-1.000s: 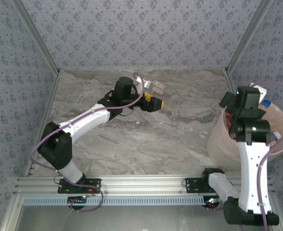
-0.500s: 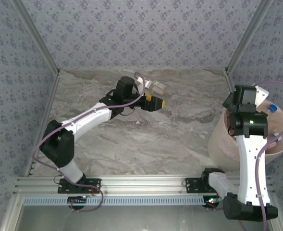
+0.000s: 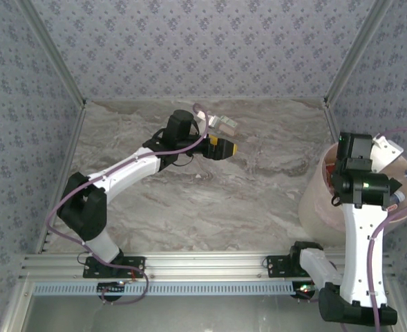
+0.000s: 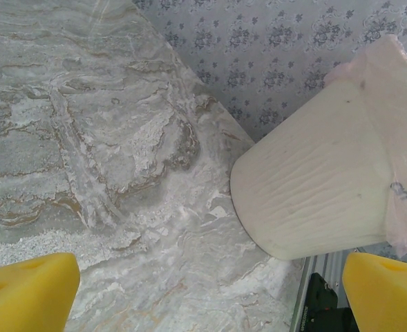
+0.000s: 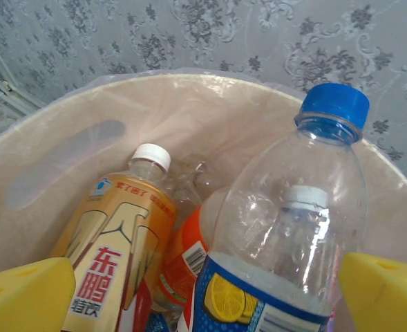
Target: Put the plastic bottles in the bin
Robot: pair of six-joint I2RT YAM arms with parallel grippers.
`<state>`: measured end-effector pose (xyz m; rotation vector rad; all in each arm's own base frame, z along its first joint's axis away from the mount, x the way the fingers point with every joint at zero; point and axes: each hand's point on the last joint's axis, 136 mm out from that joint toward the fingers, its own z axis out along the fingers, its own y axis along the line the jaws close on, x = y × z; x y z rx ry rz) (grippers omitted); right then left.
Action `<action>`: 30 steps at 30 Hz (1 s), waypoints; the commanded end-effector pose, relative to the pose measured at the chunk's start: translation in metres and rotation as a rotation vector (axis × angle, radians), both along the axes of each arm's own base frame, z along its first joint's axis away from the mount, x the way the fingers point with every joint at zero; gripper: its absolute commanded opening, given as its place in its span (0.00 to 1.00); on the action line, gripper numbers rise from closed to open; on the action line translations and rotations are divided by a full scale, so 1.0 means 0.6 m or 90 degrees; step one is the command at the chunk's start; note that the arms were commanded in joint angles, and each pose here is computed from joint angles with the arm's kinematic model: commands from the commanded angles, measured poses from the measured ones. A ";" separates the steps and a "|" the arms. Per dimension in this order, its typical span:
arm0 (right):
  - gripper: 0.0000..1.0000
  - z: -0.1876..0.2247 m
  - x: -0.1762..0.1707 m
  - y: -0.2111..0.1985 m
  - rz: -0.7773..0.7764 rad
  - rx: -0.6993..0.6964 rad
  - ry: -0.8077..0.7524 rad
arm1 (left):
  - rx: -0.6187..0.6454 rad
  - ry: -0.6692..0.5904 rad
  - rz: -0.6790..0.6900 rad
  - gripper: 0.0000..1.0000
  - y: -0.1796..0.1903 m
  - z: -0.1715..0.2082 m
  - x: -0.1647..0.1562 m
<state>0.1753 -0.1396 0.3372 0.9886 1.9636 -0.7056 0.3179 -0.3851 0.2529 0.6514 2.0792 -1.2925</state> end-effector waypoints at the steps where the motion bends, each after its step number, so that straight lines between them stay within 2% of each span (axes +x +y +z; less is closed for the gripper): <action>1: 1.00 0.026 -0.041 -0.010 -0.039 -0.023 -0.019 | -0.024 -0.014 -0.008 0.98 -0.004 0.033 0.001; 6: 1.00 0.053 -0.061 0.006 -0.001 -0.003 -0.050 | -0.025 -0.010 -0.010 0.98 -0.006 0.033 0.001; 12: 1.00 0.032 -0.004 0.052 0.116 0.083 -0.087 | -0.030 0.000 -0.010 0.98 -0.011 0.030 0.002; 21: 1.00 -0.040 0.003 0.024 0.048 0.082 -0.011 | -0.013 -0.007 -0.003 0.98 -0.003 0.024 -0.001; 30: 1.00 -0.094 -0.001 0.029 0.027 0.168 -0.010 | -0.015 -0.008 -0.001 0.98 -0.003 0.021 0.001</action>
